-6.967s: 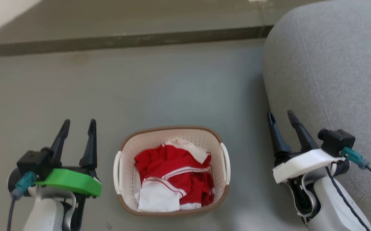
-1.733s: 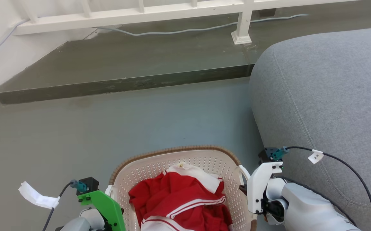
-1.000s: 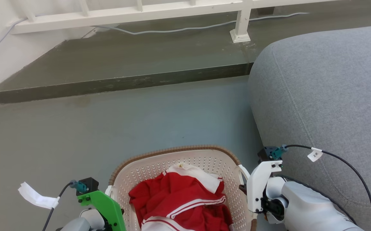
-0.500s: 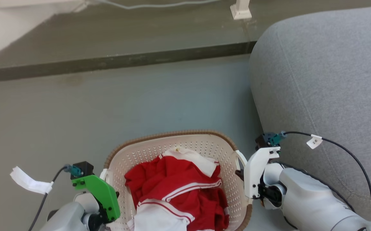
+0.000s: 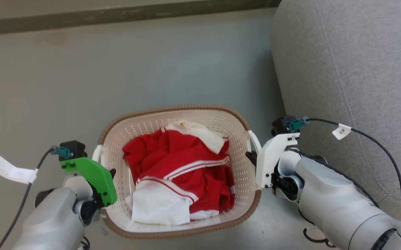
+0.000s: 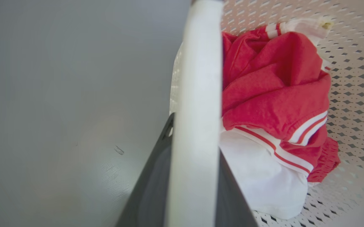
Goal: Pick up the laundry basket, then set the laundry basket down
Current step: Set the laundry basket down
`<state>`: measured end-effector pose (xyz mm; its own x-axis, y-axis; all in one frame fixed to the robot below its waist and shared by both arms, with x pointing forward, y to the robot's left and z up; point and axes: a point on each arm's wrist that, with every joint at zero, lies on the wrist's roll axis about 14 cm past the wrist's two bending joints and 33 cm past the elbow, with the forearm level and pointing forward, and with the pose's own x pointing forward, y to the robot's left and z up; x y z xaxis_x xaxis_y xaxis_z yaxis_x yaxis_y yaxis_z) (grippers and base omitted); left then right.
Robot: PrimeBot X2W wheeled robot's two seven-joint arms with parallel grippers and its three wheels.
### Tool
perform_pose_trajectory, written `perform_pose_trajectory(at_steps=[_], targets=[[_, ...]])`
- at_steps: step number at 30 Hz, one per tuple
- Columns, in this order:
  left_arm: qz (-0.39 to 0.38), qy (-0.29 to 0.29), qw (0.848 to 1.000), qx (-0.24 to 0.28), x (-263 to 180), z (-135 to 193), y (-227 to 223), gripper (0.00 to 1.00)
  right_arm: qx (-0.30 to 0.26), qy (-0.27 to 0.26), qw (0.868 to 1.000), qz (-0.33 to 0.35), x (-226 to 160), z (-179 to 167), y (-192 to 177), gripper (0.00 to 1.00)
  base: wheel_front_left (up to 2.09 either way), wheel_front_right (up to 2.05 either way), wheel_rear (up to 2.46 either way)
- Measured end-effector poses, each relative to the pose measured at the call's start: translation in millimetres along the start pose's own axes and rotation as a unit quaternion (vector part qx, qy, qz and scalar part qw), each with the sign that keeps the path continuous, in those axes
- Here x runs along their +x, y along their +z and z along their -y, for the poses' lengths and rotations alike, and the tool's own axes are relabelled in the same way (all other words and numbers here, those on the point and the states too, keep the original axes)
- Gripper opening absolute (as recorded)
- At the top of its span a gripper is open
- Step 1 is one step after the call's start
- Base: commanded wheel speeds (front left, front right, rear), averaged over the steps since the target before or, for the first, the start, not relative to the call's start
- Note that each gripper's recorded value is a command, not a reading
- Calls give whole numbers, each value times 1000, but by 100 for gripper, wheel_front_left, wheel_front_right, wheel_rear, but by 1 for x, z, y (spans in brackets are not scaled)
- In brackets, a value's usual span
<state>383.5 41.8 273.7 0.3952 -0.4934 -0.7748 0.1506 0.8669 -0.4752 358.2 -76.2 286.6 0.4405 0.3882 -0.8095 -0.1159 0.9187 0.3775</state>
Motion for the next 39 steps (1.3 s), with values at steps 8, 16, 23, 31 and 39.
perform_pose_trajectory(at_steps=[8, 16, 23, 31, 39], targets=[[3, -8, 1000, 9, 30, -13, 13, 0, 8, -6, 1000, 4, 28, 12, 10, 0, 0, 0, 0], [15, -7, 1000, 9, 55, -31, 21, 0, 14, -7, 1000, 12, 56, 20, 17, 0, 0, 0, 0], [11, -4, 1000, -5, 79, -49, 16, 0, 21, -7, 1000, 9, 82, 27, 13, 0, 0, 0, 0], [30, -3, 1000, -7, 103, -67, 24, 0, 33, -5, 999, 33, 108, 33, 14, 0, 0, 0, 0], [6, 2, 1000, -21, 122, -82, -6, 0, 43, -7, 999, 11, 128, 42, -12, 0, 0, 0, 0]])
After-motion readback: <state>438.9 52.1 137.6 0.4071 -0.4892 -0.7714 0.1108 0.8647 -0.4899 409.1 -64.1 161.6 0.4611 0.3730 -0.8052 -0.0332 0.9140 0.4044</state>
